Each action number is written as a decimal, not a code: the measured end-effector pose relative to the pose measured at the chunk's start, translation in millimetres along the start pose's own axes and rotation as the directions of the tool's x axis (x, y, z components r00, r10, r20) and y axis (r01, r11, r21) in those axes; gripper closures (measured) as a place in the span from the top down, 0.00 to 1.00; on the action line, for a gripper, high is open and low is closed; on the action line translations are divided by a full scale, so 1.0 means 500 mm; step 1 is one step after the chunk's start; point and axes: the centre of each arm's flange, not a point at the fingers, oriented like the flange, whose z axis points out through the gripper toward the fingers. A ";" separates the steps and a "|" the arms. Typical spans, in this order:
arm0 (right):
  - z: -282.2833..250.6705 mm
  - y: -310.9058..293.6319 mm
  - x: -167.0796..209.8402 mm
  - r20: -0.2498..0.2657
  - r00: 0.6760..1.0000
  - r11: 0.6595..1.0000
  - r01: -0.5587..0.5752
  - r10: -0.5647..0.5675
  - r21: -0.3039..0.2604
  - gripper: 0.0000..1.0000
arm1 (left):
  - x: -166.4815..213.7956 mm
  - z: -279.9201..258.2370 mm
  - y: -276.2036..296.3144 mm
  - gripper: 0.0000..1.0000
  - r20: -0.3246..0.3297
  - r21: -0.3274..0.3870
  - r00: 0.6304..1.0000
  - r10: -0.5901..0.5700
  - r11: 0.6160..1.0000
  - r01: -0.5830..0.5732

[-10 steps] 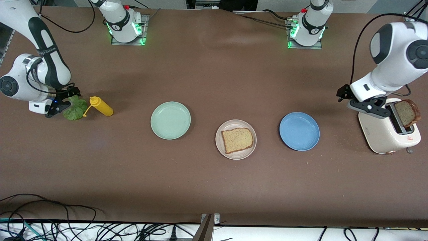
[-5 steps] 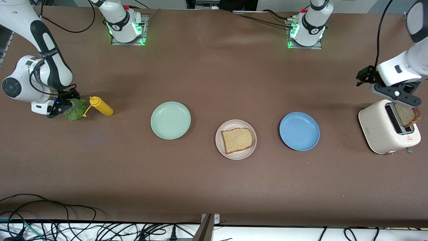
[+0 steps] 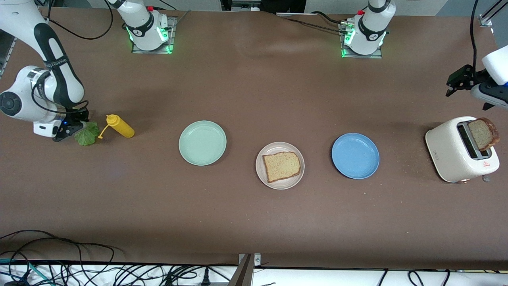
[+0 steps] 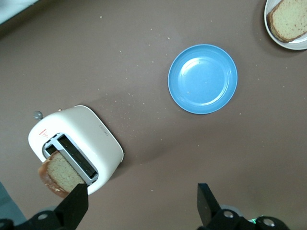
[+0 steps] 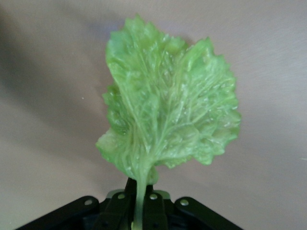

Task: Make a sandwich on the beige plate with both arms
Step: 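Grasp the green lettuce leaf with the right gripper and lift it, then carry the lettuce leaf with the right gripper over the bread, then lower the lettuce onto the bread and open the right gripper, then move the right gripper back to the yellow squeeze bottle, then grasp the yellow squeeze bottle with the right gripper and lift it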

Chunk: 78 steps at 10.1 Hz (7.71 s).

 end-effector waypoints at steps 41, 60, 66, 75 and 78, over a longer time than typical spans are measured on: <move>-0.129 -1.219 0.890 -0.514 0.537 0.743 0.457 -0.669 -0.489 0.17 | 0.051 -0.016 -0.028 1.00 -0.057 -0.052 0.998 0.007 0.999 -0.010; -0.790 -0.664 0.501 -0.175 0.983 0.978 -0.091 0.058 -0.187 1.00 | 0.052 -0.015 -0.027 1.00 -0.055 -0.052 0.998 0.008 0.999 -0.011; -0.714 -0.254 0.243 -0.011 1.000 0.998 -0.017 0.017 -0.056 1.00 | 0.049 -0.013 -0.026 1.00 -0.044 -0.059 0.999 0.008 0.998 -0.011; -0.208 -0.102 -0.028 -0.540 0.741 0.852 0.518 -0.400 0.079 1.00 | 0.049 -0.012 -0.027 1.00 -0.041 -0.060 0.999 0.008 0.998 -0.010; -0.094 -0.086 -0.029 -0.661 0.579 0.777 0.630 -0.476 -0.008 1.00 | 0.049 -0.012 -0.027 1.00 -0.041 -0.061 0.999 0.007 0.998 -0.010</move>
